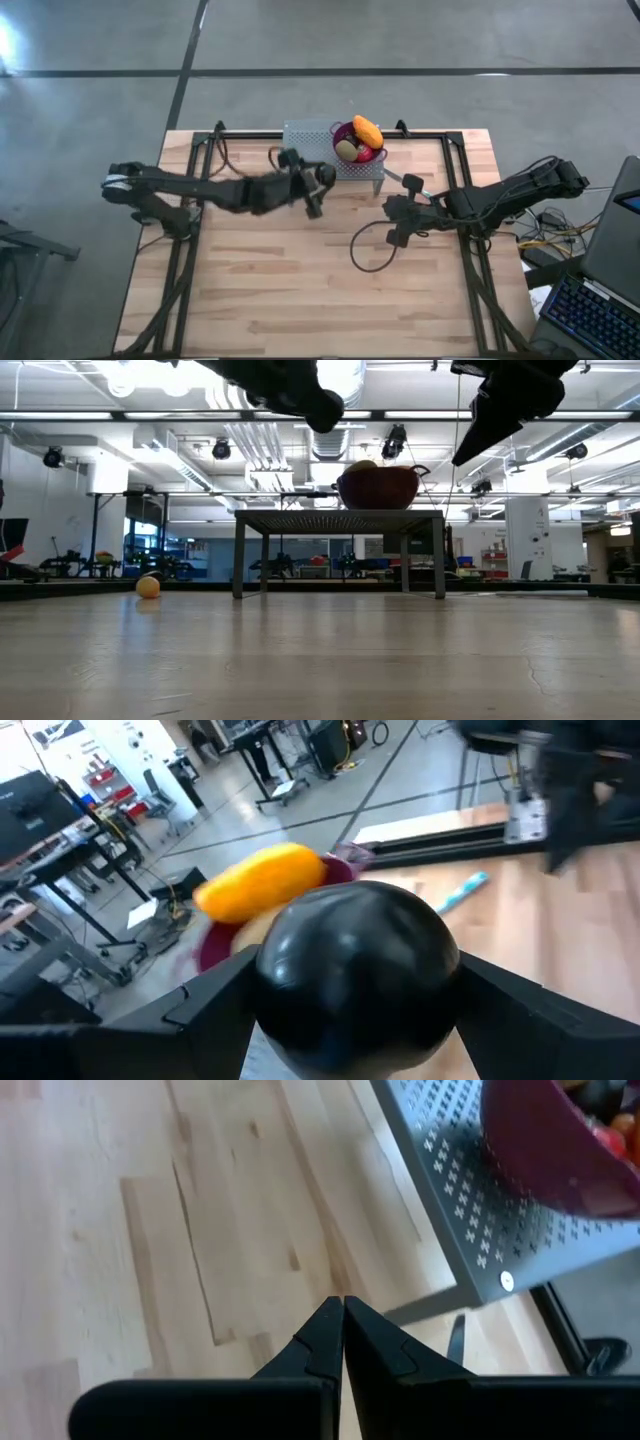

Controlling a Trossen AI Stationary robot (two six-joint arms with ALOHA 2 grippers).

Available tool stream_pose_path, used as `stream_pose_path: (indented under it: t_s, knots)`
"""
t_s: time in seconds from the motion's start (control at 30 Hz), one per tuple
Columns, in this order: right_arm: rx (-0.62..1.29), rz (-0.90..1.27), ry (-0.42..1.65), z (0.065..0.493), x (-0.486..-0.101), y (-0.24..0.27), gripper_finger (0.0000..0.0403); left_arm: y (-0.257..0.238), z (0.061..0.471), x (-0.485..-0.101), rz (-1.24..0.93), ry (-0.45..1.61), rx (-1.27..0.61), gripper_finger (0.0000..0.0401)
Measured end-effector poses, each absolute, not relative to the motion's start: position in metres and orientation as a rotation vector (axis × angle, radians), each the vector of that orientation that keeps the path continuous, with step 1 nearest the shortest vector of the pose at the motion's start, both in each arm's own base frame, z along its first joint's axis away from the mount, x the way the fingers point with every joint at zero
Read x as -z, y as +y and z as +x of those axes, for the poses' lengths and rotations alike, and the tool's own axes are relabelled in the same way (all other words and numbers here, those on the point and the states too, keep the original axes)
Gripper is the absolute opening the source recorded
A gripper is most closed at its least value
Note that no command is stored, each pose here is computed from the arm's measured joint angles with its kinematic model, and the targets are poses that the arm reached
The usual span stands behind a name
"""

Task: Pick & Place Fruit
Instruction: Put the plum into the purple strainer bowl on the shelf

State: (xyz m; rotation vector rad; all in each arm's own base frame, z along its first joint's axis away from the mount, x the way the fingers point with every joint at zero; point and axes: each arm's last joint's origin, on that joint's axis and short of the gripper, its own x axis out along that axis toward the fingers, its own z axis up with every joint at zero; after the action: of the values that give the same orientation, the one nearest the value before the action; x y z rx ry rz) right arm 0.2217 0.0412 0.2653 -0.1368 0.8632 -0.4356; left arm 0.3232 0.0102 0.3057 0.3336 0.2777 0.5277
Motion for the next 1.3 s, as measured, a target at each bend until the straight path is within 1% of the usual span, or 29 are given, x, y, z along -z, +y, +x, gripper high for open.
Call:
stream_pose_path:
  t_s: [0.27,0.5,0.6,0.73,0.93,1.07,1.17,1.3]
  knots:
    - [0.453,-0.118,0.882,0.214,-0.267,0.039,0.0008,0.077,0.323,-0.338,0.318,0.339,-0.505,0.0296]
    - [0.449,-0.1,0.845,0.205,-0.276,0.037,0.0008,0.11,0.341,-0.344,0.364,0.421,-0.449,0.0296]
    - [0.449,-0.09,0.826,0.203,-0.279,0.036,0.0008,0.114,0.349,-0.346,0.384,0.505,-0.441,0.0296]
    - [0.459,-0.08,0.782,0.206,-0.282,0.037,0.0008,0.112,0.35,-0.36,0.385,0.525,-0.437,0.0296]
    - [0.453,-0.121,0.712,0.219,-0.282,0.039,0.0009,0.102,0.334,-0.361,0.282,0.625,-0.426,0.0296]
    - [0.426,-0.155,0.663,0.226,-0.286,0.041,0.0009,0.093,0.317,-0.363,0.186,0.645,-0.443,0.0296]
    - [0.412,-0.173,0.621,0.229,-0.289,0.042,0.0019,0.088,0.306,-0.357,0.128,0.653,-0.455,0.0296]
    - [0.393,-0.224,0.585,0.232,-0.293,0.042,0.0047,0.081,0.287,-0.356,0.007,0.603,-0.489,0.0296]
